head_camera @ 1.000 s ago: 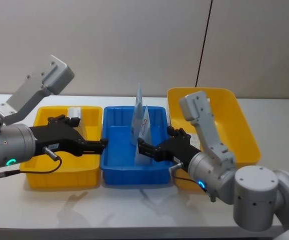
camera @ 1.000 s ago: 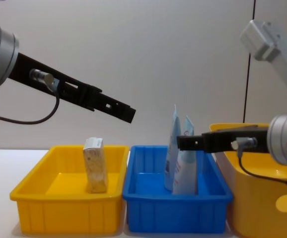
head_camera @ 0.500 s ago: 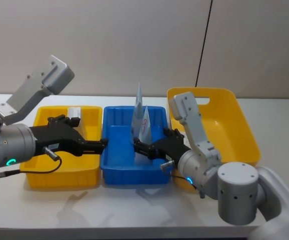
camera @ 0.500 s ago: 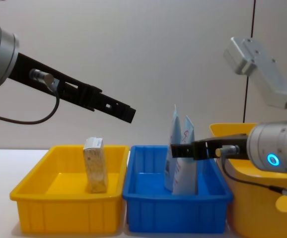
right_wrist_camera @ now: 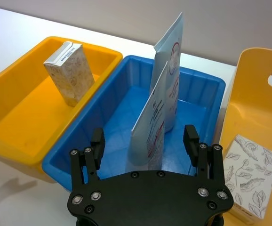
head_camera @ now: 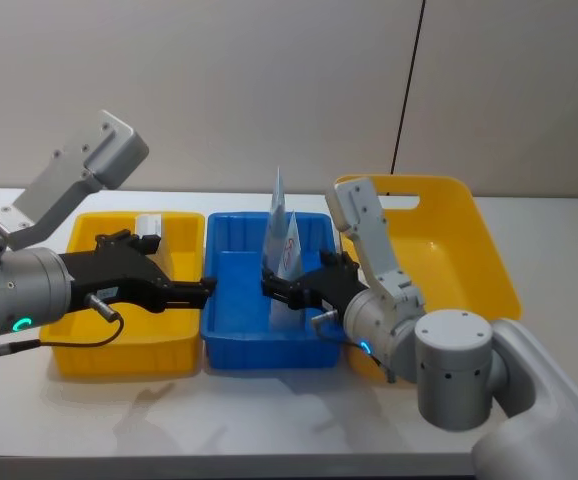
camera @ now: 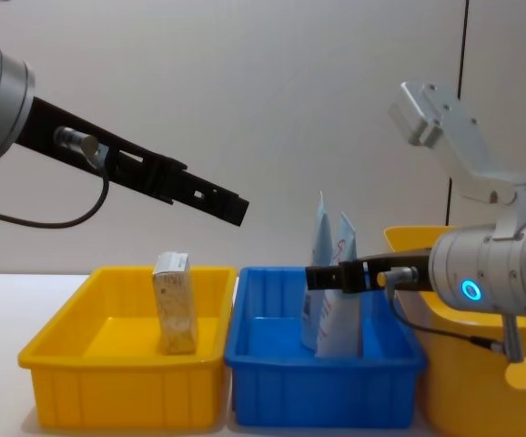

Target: Bimanual collaborative sorting of washing and personal care products

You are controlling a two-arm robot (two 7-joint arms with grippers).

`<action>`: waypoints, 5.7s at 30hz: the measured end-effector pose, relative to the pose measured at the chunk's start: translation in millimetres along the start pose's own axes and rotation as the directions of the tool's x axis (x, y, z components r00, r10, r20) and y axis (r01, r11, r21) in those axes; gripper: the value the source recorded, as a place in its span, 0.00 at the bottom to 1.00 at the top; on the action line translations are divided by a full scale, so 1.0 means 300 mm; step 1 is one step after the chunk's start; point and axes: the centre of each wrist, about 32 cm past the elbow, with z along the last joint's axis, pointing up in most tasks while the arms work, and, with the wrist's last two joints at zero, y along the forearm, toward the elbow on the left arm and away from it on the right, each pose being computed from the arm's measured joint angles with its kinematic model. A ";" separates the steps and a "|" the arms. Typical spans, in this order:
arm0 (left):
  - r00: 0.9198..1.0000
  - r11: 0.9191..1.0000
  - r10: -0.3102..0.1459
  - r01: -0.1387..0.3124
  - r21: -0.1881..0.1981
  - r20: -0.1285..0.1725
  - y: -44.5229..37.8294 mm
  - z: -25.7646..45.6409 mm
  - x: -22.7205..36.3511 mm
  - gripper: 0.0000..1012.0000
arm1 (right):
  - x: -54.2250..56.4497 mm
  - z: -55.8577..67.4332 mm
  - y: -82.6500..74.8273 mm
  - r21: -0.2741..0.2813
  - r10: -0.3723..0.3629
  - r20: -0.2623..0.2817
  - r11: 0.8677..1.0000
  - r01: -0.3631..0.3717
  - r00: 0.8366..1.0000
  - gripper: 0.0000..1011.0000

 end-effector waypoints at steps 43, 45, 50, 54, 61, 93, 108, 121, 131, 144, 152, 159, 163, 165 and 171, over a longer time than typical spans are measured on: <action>1.000 1.000 0.000 0.000 0.000 0.000 0.000 0.000 0.000 0.99 | 0.016 0.004 0.034 -0.006 0.016 0.014 1.000 -0.016 1.000 0.10; 1.000 1.000 0.000 0.000 0.000 0.000 0.000 0.000 0.000 0.99 | 0.017 0.004 0.034 -0.006 0.017 0.014 1.000 -0.016 1.000 0.09; 1.000 1.000 0.000 0.000 0.000 0.000 0.000 0.000 0.000 0.99 | 0.018 0.004 0.033 -0.005 0.016 0.013 1.000 -0.016 1.000 0.09; 1.000 1.000 0.000 0.000 0.000 0.000 0.000 0.000 0.000 0.99 | 0.020 0.002 0.028 0.011 0.016 0.012 1.000 -0.016 1.000 0.09; 1.000 1.000 0.000 0.000 0.000 0.000 0.000 0.000 0.000 0.99 | 0.030 0.005 0.011 0.070 0.016 0.013 0.997 -0.016 1.000 0.09; 1.000 1.000 0.000 0.000 0.000 0.000 0.000 0.000 0.000 0.99 | 0.141 0.170 -0.149 0.452 0.024 -0.021 0.892 -0.012 0.999 0.09; 1.000 1.000 0.000 0.000 0.000 0.000 0.000 0.000 0.000 0.99 | 0.224 0.195 -0.171 0.467 -0.130 -0.016 0.876 0.123 0.991 0.09; 1.000 1.000 0.000 0.000 0.000 0.000 0.000 0.000 0.000 0.99 | 0.281 0.160 -0.143 0.393 -0.215 -0.009 0.897 0.201 0.977 0.09; 1.000 1.000 0.000 0.000 0.000 0.000 0.000 0.000 0.000 0.99 | 0.315 0.116 -0.109 0.313 -0.258 -0.008 0.917 0.247 0.966 0.09; 1.000 1.000 0.000 0.000 0.000 0.000 0.000 0.000 0.000 0.99 | 0.335 0.087 -0.088 0.266 -0.282 -0.007 0.924 0.274 0.959 0.31; 1.000 1.000 0.000 0.000 0.000 0.000 0.000 0.000 0.000 0.99 | 0.340 0.080 -0.083 0.253 -0.289 -0.006 0.926 0.281 0.957 0.57; 1.000 1.000 0.000 0.000 0.000 0.000 0.000 0.000 0.000 0.99 | 0.342 0.076 -0.080 0.247 -0.291 -0.006 0.927 0.284 0.957 0.80; 1.000 1.000 0.000 0.000 0.000 0.000 0.000 0.000 0.000 0.99 | 0.343 0.074 -0.079 0.245 -0.292 -0.006 0.927 0.285 0.956 0.90; 1.000 1.000 0.000 0.000 0.000 0.000 0.000 0.000 0.000 0.99 | 0.343 0.074 -0.079 0.244 -0.292 -0.006 0.927 0.285 0.956 0.94; 1.000 1.000 0.000 0.000 0.000 0.000 0.000 0.000 0.000 0.99 | 0.344 0.071 -0.080 0.243 -0.285 -0.004 0.930 0.277 0.959 0.99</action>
